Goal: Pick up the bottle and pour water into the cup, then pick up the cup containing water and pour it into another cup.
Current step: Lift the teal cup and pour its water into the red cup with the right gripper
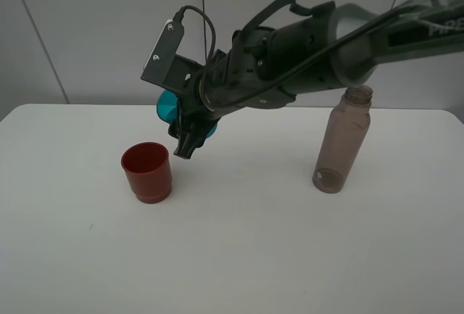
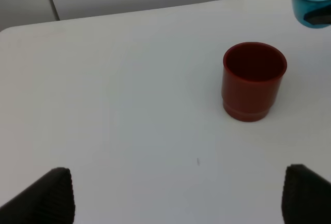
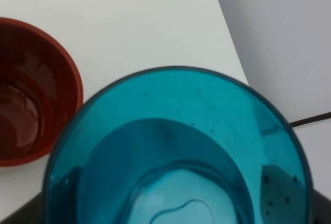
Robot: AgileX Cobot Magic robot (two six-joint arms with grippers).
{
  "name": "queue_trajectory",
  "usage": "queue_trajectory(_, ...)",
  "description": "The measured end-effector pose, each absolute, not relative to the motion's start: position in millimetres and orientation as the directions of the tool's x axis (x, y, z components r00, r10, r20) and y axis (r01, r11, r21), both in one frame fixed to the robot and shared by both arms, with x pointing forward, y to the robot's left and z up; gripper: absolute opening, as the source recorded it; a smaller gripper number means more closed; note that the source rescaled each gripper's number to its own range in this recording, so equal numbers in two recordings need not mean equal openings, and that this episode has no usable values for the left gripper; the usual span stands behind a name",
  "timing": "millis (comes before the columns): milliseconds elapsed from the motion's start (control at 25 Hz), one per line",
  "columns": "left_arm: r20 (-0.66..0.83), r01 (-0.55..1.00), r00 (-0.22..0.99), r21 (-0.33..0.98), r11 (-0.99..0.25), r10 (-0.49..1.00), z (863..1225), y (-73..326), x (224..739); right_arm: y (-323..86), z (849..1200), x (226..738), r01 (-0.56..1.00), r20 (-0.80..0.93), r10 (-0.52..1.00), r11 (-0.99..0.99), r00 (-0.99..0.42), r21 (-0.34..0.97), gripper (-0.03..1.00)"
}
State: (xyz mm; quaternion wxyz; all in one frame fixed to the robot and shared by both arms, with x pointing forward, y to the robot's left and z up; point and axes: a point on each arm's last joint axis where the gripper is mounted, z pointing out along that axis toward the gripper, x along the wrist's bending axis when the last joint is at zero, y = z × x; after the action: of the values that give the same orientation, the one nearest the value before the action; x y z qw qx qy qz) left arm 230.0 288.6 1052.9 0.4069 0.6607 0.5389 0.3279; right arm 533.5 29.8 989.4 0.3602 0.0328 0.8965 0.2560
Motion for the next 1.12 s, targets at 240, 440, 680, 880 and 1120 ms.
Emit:
queue_trajectory(240, -0.005, 0.445, 0.204, 0.891, -0.088, 0.979, 1053, 289, 230, 33, 990, 530, -0.154, -0.647, 0.217, 0.872, -0.731, 0.466, 0.09)
queue_trajectory(440, -0.005, 0.445, 0.204, 0.891, -0.088, 0.979, 1053, 289, 230, 35, 991, 528, -0.18, -0.663, 0.193, 0.874, -0.723, 0.451, 0.09)
queue_trajectory(680, -0.005, 0.445, 0.204, 0.891, -0.088, 0.979, 1053, 289, 230, 38, 983, 529, -0.2, -0.675, 0.158, 0.885, -0.72, 0.421, 0.09)
queue_trajectory(880, -0.005, 0.445, 0.204, 0.891, -0.088, 0.979, 1053, 289, 230, 43, 977, 535, -0.191, -0.678, 0.158, 0.892, -0.718, 0.41, 0.09)
queue_trajectory(1120, -0.005, 0.445, 0.204, 0.891, -0.088, 0.979, 1053, 289, 230, 48, 976, 540, -0.189, -0.688, 0.16, 0.895, -0.708, 0.403, 0.09)
